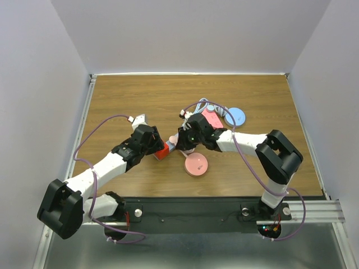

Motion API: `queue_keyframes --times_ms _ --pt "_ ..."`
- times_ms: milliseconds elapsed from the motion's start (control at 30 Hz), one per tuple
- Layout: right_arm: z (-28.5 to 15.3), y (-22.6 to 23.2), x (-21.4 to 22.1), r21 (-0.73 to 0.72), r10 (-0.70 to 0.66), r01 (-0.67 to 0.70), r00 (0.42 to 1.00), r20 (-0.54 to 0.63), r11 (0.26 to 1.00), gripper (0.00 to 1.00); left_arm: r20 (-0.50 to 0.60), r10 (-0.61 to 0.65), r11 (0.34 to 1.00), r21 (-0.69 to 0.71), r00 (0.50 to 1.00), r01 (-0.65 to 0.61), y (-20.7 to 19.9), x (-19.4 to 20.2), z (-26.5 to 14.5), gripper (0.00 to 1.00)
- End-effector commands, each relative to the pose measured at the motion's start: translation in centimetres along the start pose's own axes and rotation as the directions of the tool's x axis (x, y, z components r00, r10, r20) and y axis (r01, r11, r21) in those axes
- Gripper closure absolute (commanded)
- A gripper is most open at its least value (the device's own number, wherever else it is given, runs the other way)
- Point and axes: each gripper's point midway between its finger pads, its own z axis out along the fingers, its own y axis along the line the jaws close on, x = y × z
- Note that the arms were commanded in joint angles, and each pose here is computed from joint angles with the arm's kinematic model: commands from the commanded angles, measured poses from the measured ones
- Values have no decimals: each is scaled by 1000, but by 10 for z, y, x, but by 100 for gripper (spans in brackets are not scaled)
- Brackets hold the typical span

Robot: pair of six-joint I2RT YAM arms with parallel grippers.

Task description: Insert the plug

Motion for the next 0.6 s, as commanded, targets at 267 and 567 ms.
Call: queue_keyframes --times_ms 267,567 --pt "-18 36 -32 -112 -155 158 987 37 981 100 -58 48 998 34 997 -46 2 18 4 27" --pt "-7 30 -11 -134 -156 150 987 -38 980 100 -66 60 998 32 996 -58 4 19 3 27"
